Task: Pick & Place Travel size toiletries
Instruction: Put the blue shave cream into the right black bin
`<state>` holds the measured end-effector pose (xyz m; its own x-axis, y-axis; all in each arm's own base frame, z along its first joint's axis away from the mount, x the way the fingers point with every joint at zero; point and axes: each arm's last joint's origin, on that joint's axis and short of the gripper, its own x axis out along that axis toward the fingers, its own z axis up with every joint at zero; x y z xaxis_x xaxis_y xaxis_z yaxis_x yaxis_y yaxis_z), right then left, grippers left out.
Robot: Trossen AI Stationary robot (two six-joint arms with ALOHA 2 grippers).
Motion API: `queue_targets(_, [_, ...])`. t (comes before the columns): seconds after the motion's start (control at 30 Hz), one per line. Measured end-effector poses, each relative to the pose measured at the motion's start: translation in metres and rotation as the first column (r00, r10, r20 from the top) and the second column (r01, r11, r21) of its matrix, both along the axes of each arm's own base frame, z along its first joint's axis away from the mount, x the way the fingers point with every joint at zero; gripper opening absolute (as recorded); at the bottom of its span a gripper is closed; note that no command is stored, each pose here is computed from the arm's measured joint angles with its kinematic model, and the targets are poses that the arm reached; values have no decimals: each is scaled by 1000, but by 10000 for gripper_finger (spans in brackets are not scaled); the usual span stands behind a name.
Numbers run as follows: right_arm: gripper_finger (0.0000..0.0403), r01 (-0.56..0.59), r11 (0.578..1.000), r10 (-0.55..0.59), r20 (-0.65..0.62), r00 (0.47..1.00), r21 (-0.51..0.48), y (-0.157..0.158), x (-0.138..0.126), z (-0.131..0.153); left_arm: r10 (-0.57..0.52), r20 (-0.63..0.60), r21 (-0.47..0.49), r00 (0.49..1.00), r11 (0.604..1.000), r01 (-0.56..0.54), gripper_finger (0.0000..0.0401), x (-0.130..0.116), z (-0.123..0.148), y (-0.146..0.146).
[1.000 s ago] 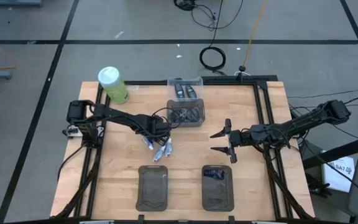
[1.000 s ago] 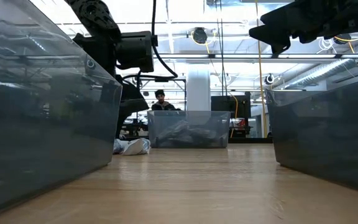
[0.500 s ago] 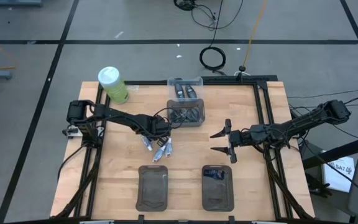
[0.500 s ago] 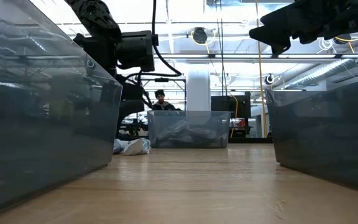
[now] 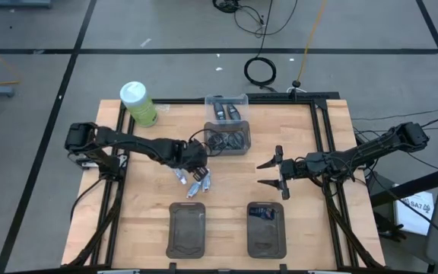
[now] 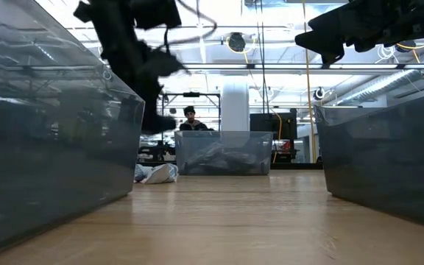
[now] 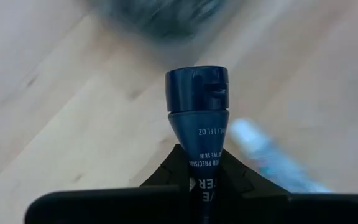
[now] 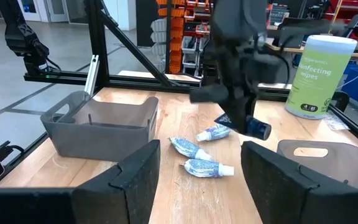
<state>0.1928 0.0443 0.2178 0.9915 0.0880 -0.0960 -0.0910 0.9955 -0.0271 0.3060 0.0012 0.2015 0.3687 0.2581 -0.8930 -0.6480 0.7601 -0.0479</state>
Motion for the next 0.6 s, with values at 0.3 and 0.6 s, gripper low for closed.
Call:
queue_targets(0.3, [212, 0, 1000, 0, -10, 1000, -3, 0, 0, -1, -342, 333, 190, 879, 937, 292, 26, 26, 33, -32])
queue_targets(0.6, [221, 34, 999, -35, 5, 999, 38, -1, 2, 0, -529, 565, 359, 633, 848, 388, 15, 52, 51, -52])
